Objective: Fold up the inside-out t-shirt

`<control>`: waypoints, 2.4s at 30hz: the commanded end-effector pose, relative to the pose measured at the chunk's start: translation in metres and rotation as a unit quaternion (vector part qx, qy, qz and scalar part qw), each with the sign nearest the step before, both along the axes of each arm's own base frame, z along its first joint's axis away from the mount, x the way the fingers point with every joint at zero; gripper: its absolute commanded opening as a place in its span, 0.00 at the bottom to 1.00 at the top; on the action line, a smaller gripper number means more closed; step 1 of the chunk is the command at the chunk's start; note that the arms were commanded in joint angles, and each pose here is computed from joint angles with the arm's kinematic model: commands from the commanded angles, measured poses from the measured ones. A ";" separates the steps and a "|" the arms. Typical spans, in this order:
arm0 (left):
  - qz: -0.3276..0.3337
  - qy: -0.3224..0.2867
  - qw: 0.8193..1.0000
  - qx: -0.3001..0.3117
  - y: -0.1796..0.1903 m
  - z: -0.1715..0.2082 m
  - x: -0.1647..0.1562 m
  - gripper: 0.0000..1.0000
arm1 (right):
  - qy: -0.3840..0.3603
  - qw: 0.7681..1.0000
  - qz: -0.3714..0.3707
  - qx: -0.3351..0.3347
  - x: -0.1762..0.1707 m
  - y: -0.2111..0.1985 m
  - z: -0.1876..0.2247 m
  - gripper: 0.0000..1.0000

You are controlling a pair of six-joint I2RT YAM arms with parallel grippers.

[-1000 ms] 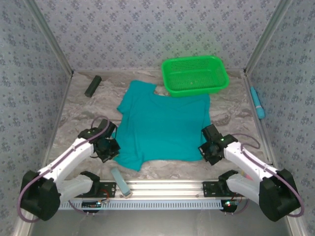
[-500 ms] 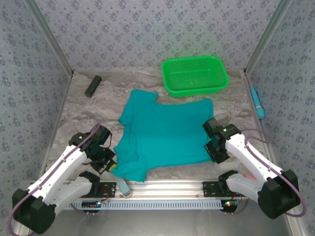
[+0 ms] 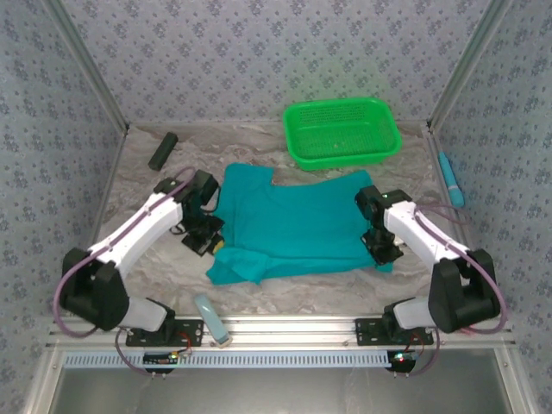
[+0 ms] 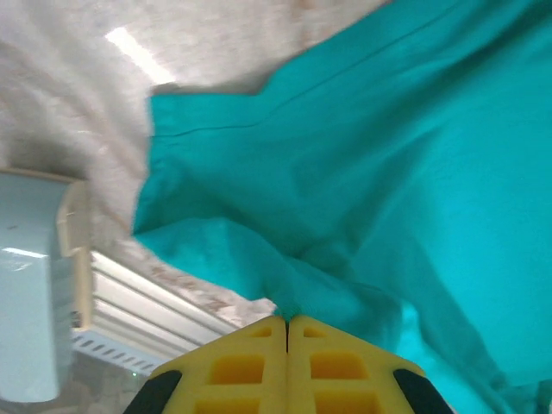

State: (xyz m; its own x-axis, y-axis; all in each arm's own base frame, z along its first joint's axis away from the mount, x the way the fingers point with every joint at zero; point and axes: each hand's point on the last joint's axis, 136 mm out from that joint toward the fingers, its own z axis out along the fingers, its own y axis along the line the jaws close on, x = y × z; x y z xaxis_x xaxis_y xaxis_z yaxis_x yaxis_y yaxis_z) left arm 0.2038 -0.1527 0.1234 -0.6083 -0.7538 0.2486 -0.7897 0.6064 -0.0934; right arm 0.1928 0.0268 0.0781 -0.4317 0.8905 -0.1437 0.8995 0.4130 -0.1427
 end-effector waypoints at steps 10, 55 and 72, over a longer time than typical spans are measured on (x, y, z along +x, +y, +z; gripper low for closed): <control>0.012 -0.004 1.000 -0.022 -0.013 -0.046 0.104 0.58 | -0.084 0.987 0.127 0.041 0.127 0.006 -0.033 0.40; -0.124 0.067 0.973 0.184 0.057 -0.126 -0.017 0.00 | -0.067 0.942 0.324 -0.061 0.075 -0.034 -0.035 0.00; -0.105 0.041 0.982 0.151 0.080 -0.114 0.007 0.05 | -0.081 0.850 0.517 -0.062 0.115 -0.006 0.018 0.20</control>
